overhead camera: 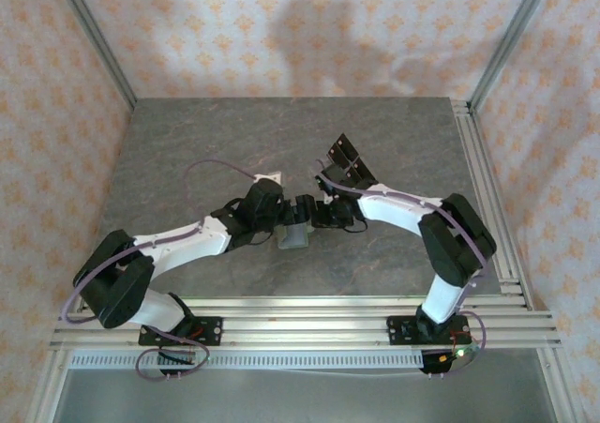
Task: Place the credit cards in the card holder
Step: Close the card holder at the center of the table.
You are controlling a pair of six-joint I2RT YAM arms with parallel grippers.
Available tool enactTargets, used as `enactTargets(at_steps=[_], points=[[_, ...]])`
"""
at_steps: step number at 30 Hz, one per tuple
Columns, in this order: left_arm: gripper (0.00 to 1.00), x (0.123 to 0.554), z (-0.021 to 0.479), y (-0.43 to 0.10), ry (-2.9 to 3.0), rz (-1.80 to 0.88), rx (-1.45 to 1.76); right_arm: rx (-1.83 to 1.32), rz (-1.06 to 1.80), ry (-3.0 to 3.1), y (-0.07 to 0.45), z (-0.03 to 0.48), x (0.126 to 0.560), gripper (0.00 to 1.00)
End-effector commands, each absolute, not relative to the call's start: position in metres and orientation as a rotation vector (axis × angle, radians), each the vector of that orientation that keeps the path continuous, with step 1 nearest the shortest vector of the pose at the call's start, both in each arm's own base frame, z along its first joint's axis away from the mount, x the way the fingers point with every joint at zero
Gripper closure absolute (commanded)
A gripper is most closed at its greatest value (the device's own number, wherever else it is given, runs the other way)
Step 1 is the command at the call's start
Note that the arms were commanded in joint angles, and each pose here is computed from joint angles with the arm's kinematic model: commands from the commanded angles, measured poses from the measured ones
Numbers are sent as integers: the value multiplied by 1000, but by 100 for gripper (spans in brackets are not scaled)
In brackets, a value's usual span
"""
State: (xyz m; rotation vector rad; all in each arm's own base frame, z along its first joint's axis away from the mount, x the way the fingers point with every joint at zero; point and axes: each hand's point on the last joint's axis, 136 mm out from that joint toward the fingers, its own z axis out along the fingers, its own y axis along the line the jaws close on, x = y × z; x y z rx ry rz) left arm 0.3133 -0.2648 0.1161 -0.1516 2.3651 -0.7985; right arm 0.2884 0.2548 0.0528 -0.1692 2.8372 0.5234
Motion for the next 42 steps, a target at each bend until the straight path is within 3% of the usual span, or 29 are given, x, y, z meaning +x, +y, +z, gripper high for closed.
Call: enactTargets(at_steps=[1, 13, 27, 34, 42], points=[[0, 315, 106, -280, 2370, -817, -160, -94, 569, 2733, 241, 92, 293, 66], [1, 314, 60, -288, 2436, -753, -196, 77, 636, 2653, 198, 119, 256, 68], [0, 329, 139, -272, 2369, -620, -134, -32, 885, 2655, 254, 131, 255, 77], [0, 331, 161, -207, 2329, -480, -270, -137, 938, 2655, 300, 136, 259, 79], [0, 294, 140, -124, 2443, -158, -341, -188, 861, 2735, 324, 98, 281, 84]])
